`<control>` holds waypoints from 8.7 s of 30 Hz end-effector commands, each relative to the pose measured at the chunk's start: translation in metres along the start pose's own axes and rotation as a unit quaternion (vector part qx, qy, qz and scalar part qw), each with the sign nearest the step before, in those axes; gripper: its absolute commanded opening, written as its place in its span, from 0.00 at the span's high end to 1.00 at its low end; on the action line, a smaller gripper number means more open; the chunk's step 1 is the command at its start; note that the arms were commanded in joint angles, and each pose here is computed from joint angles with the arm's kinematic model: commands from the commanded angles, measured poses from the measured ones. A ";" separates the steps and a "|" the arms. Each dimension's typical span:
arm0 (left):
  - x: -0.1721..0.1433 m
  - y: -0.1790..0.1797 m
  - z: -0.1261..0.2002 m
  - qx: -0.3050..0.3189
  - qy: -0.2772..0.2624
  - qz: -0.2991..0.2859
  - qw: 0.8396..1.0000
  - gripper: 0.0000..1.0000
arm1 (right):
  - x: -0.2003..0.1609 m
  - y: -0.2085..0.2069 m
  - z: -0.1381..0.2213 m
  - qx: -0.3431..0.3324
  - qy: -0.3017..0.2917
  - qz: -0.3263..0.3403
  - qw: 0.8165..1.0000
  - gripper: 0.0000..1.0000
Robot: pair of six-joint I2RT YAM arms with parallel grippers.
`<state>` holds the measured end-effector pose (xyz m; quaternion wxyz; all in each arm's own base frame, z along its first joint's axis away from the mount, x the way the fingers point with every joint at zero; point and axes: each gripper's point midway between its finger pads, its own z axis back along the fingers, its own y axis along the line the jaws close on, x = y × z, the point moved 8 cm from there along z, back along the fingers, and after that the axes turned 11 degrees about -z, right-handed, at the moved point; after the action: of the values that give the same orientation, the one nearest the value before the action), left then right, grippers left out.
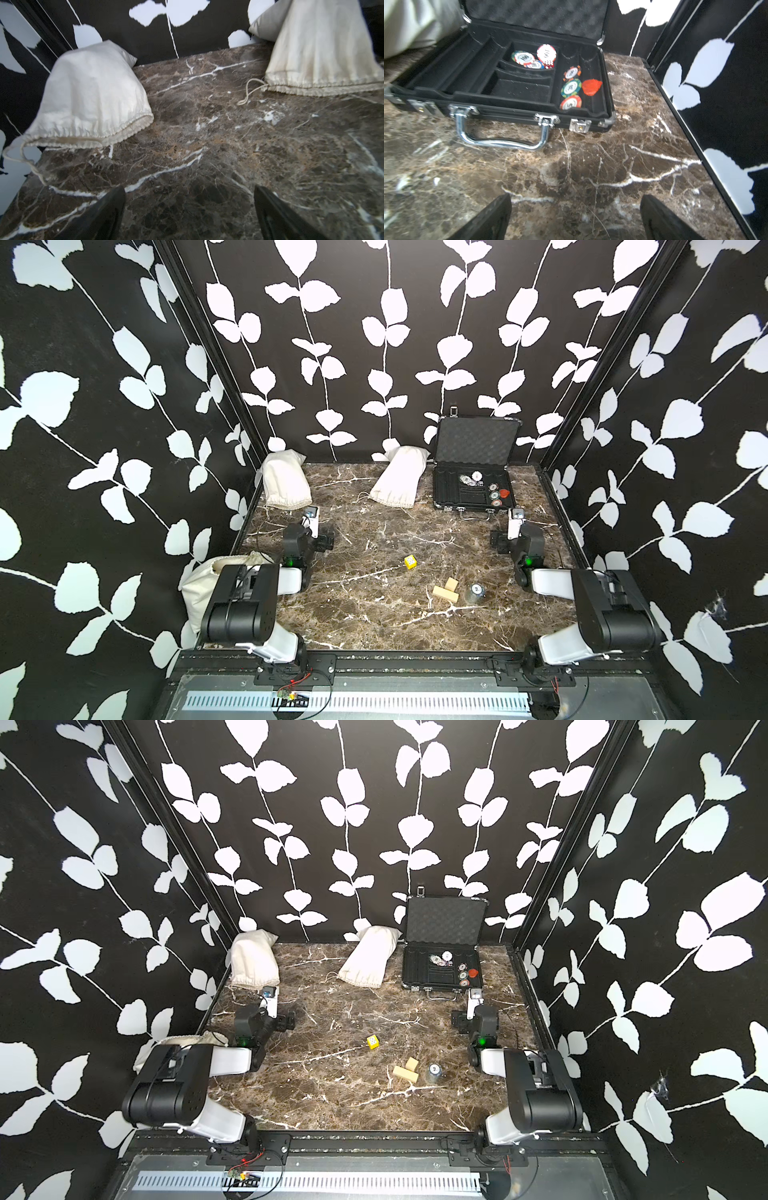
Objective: Close the soil bag
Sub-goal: Frap the soil bag at the center of the board.
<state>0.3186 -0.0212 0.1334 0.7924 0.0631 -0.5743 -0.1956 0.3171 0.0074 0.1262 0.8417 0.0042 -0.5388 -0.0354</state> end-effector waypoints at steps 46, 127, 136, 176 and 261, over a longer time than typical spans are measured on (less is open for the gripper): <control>0.121 -0.134 -0.128 -0.349 0.131 0.212 0.903 1.00 | 0.044 0.213 0.009 0.249 0.035 0.156 0.955 0.01; 0.307 -0.083 0.075 -0.367 -0.074 0.112 0.920 1.00 | 0.169 0.260 0.110 0.437 -0.192 0.149 0.866 0.36; 0.307 -0.079 0.086 -0.365 -0.088 0.115 0.920 1.00 | 0.190 0.296 0.121 0.513 -0.195 0.124 0.827 0.39; 0.329 0.011 0.191 -0.290 -0.238 0.184 0.908 1.00 | 0.127 0.254 0.060 0.322 -0.040 0.239 0.915 0.47; 0.345 0.020 0.181 -0.316 -0.230 0.203 0.898 1.00 | 0.168 0.308 0.093 0.481 -0.059 0.173 0.858 0.17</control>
<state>0.2591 -0.1136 0.4754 0.6930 -0.3422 -0.6048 -0.1922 0.3361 0.2828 0.2674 0.7670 0.2380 -0.4749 0.3598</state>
